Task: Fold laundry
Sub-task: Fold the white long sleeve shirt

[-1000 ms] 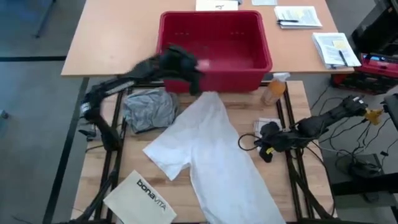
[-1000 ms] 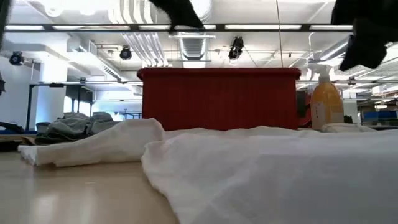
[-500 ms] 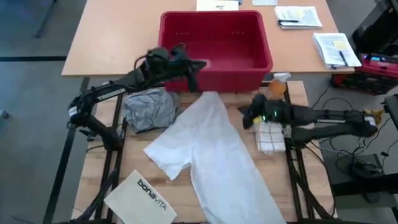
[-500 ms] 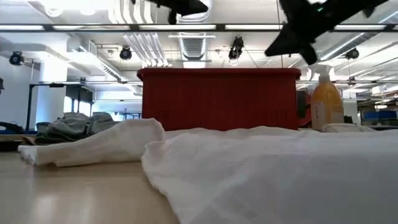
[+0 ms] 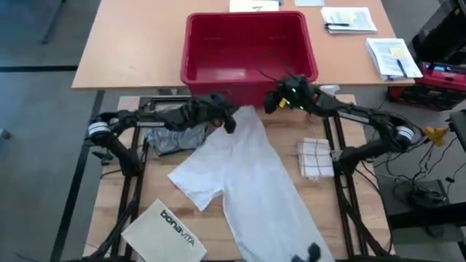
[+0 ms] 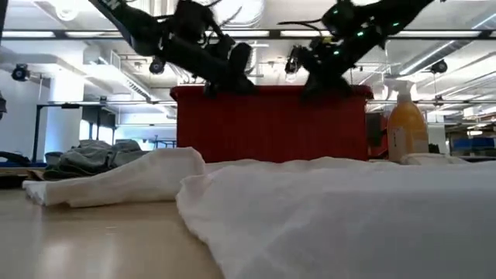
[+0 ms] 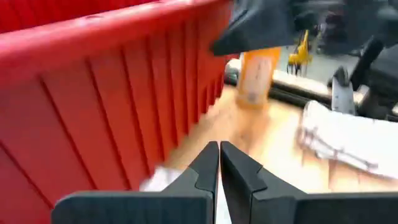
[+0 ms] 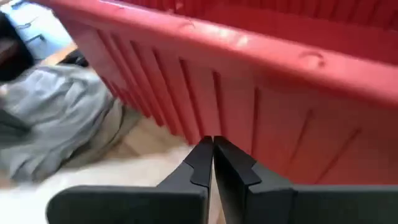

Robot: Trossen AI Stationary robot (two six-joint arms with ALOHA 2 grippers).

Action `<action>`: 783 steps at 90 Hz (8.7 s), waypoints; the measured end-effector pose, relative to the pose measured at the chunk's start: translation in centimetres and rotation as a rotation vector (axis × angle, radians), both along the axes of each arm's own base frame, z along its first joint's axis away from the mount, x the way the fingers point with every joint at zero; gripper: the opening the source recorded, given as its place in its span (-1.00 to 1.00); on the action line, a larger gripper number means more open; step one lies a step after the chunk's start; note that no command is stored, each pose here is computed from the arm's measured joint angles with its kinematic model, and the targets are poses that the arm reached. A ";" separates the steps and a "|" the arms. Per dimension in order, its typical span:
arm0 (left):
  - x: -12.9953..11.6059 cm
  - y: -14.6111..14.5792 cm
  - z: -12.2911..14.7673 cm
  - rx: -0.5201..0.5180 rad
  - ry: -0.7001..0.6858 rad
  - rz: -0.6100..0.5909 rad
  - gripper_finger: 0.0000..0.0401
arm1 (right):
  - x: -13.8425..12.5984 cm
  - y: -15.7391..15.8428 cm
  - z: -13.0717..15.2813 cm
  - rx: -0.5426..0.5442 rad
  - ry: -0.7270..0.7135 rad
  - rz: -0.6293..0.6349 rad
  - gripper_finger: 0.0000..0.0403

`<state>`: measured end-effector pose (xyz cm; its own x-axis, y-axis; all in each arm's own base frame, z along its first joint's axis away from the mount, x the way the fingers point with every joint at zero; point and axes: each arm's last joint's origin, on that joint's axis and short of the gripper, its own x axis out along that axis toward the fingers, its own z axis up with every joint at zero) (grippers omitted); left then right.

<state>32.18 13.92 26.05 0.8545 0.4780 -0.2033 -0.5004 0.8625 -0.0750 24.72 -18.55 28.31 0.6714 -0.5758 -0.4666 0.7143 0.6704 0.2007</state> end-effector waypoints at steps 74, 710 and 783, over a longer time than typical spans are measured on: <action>-2.2 -0.2 0.5 -0.062 -0.060 -0.081 -1.00 | 2.7 4.0 0.7 -0.015 0.083 0.227 -1.00; -2.8 -16.7 1.2 -0.835 0.084 0.220 0.54 | 0.5 28.5 -3.2 0.331 0.023 0.766 0.18; -7.0 -17.5 -12.5 -1.188 0.037 0.212 0.54 | 6.3 17.1 -11.9 0.292 0.283 0.559 -0.69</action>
